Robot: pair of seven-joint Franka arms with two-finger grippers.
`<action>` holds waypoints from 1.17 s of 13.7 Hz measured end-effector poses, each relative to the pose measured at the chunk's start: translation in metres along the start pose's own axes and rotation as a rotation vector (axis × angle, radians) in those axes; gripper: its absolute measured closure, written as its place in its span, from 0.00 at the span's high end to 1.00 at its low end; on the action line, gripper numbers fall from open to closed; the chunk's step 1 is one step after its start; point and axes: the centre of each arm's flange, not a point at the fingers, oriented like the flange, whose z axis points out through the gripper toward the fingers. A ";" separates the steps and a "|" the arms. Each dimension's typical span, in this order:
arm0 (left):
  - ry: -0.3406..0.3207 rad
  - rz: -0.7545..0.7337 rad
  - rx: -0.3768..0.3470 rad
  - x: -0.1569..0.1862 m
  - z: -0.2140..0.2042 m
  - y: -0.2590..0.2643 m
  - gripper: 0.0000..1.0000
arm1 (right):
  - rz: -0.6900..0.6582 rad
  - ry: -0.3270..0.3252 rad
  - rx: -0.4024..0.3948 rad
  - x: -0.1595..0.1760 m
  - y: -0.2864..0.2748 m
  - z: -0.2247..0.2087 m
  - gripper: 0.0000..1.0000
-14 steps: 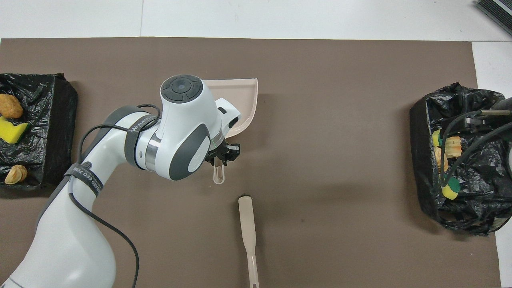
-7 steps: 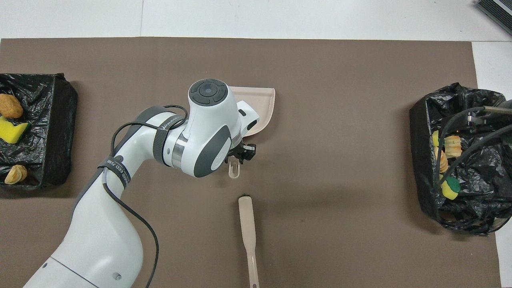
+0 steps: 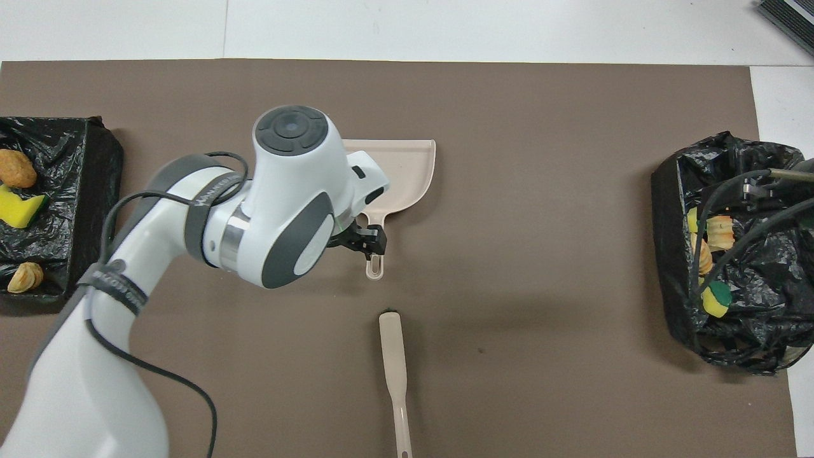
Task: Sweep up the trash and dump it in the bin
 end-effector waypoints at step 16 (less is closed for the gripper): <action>0.229 -0.069 0.114 -0.068 -0.094 -0.302 1.00 | 0.000 0.000 0.000 0.000 0.000 0.000 1.00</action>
